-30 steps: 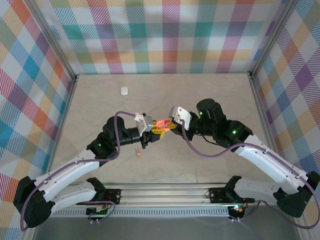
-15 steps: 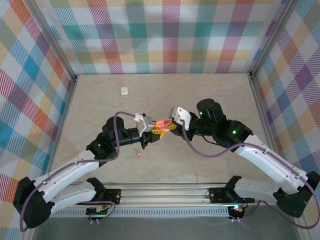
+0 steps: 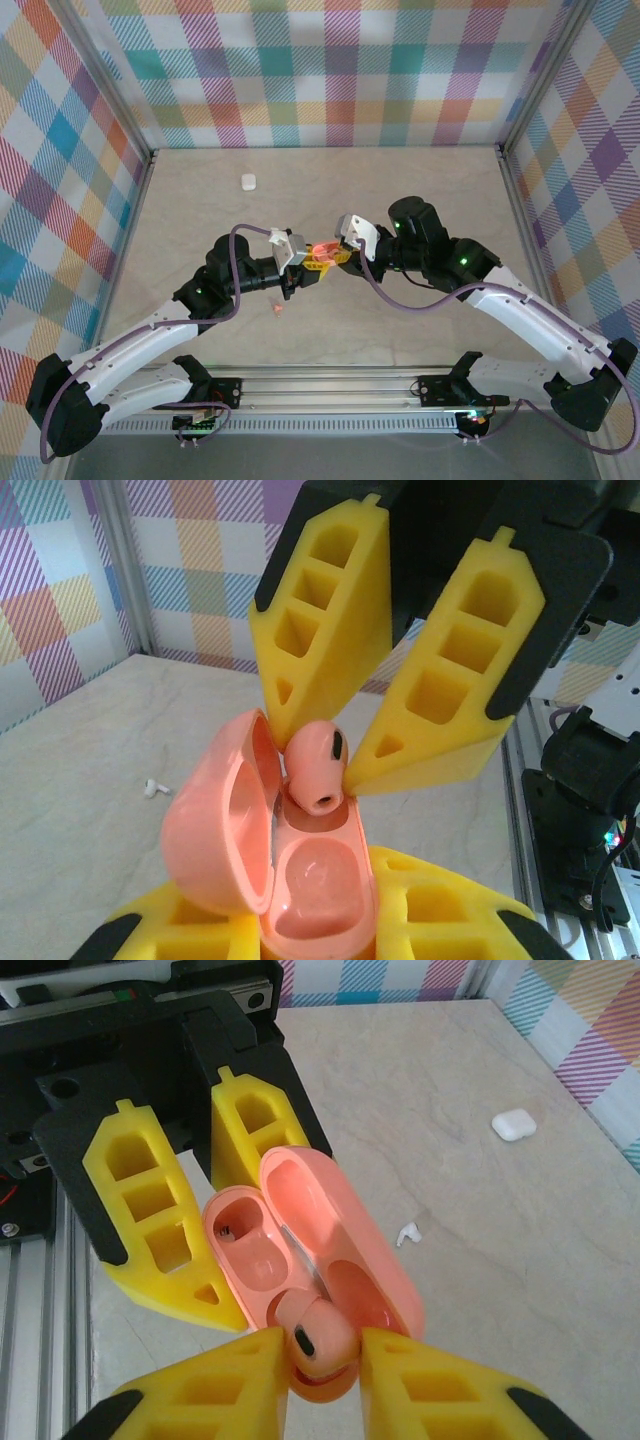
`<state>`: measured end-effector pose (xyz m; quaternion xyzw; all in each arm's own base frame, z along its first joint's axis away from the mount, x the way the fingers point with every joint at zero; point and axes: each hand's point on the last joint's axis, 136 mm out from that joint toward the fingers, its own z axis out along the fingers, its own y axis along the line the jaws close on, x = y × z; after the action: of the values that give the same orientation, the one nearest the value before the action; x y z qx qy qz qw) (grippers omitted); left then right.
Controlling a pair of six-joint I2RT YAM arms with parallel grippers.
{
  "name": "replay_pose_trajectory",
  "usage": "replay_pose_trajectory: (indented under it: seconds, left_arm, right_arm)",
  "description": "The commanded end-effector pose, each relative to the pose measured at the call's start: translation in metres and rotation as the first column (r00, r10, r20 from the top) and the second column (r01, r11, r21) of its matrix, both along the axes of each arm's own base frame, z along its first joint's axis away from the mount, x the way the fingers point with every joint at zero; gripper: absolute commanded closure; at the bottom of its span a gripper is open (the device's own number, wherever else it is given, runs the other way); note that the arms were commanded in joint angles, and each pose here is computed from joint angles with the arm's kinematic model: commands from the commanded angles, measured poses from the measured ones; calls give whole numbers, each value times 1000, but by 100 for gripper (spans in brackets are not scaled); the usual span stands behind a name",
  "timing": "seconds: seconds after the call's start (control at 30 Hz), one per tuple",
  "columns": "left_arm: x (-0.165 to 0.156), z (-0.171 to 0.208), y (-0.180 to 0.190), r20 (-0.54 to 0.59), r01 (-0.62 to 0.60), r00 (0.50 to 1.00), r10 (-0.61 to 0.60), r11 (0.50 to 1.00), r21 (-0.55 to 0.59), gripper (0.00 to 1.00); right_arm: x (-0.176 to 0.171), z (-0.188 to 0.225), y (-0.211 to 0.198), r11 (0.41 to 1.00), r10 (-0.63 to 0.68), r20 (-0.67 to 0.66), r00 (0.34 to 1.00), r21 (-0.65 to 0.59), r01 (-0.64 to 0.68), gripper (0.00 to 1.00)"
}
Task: Insert wireless bluetooth earbuds into charging case
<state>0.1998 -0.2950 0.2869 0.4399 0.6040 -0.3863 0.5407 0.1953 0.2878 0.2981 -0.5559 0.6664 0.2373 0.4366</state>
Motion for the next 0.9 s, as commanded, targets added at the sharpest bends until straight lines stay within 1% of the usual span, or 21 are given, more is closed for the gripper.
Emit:
replay_pose_trajectory:
  seconds: [0.0, 0.23, 0.43, 0.67, 0.77, 0.87]
  left_arm:
    - [-6, 26, -1, 67, 16, 998, -11, 998, -68, 100]
    - [-5, 25, 0, 67, 13, 998, -8, 998, -68, 100]
    - [-5, 23, 1, 62, 5, 998, -1, 998, -61, 100]
    - [5, 7, 10, 36, -81, 996, 82, 996, -30, 100]
    - [14, -2, 19, -22, -155, 988, 155, 988, -25, 100]
    - [20, -15, 32, -106, -211, 973, 206, 977, -42, 100]
  right_arm:
    - [-11, 1, 3, 999, 42, -44, 998, 1, -42, 72]
    - [-12, 3, 1, 999, 34, -55, 998, -5, -34, 69]
    - [-10, 14, 0, 999, -2, -75, 997, 32, 4, 68]
    - [-11, 37, -3, 991, -50, -114, 992, 114, 63, 67]
    - [-8, 44, -6, 983, -75, -149, 986, 155, 98, 68]
    - [0, 48, -8, 966, -109, -200, 974, 208, 151, 68]
